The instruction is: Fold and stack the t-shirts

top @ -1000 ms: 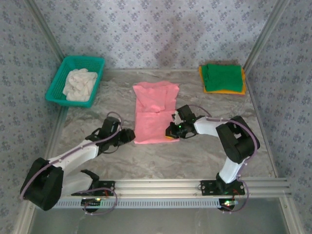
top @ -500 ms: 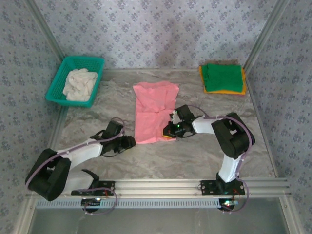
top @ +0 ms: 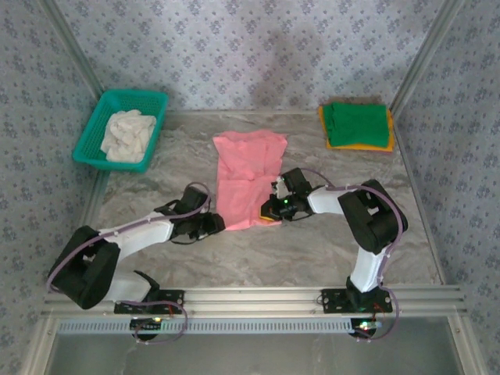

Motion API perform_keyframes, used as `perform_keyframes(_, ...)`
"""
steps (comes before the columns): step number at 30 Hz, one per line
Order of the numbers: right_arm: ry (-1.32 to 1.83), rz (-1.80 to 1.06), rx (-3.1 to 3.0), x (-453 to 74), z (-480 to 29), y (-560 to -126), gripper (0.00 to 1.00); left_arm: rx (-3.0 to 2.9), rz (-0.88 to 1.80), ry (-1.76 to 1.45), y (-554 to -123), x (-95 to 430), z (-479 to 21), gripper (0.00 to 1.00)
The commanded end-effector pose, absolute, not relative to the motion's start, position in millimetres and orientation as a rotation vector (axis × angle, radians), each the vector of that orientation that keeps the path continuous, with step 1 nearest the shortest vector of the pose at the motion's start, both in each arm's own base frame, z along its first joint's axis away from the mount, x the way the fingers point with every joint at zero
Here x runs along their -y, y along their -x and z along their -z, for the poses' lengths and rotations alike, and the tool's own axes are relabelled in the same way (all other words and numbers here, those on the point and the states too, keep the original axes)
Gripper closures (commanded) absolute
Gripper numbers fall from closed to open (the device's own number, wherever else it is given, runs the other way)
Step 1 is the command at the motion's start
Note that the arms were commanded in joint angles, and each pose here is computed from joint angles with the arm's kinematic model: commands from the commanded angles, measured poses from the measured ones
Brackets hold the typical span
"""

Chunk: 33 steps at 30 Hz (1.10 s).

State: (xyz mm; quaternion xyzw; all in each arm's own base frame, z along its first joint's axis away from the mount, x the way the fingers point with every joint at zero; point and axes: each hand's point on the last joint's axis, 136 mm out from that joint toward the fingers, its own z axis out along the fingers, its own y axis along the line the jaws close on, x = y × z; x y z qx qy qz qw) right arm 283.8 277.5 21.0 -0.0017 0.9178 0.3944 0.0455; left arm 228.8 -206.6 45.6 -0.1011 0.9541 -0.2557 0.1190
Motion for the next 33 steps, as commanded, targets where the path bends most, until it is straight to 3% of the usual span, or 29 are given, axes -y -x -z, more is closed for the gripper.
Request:
perform_keyframes(1, -0.107, -1.061, -2.942, -256, 16, -266, 1.0, -2.782, 0.77, 0.26, -231, 213, -61, 0.54)
perform_keyframes(21, -0.108, -1.072, -2.936, -257, 15, -265, 1.0, -2.888, 0.655, 0.299, -237, 211, -22, 0.56)
perform_keyframes(33, -0.109, -1.058, -2.934, -254, 15, -261, 1.0, -2.845, 0.687, 0.295, -255, 221, -43, 0.6)
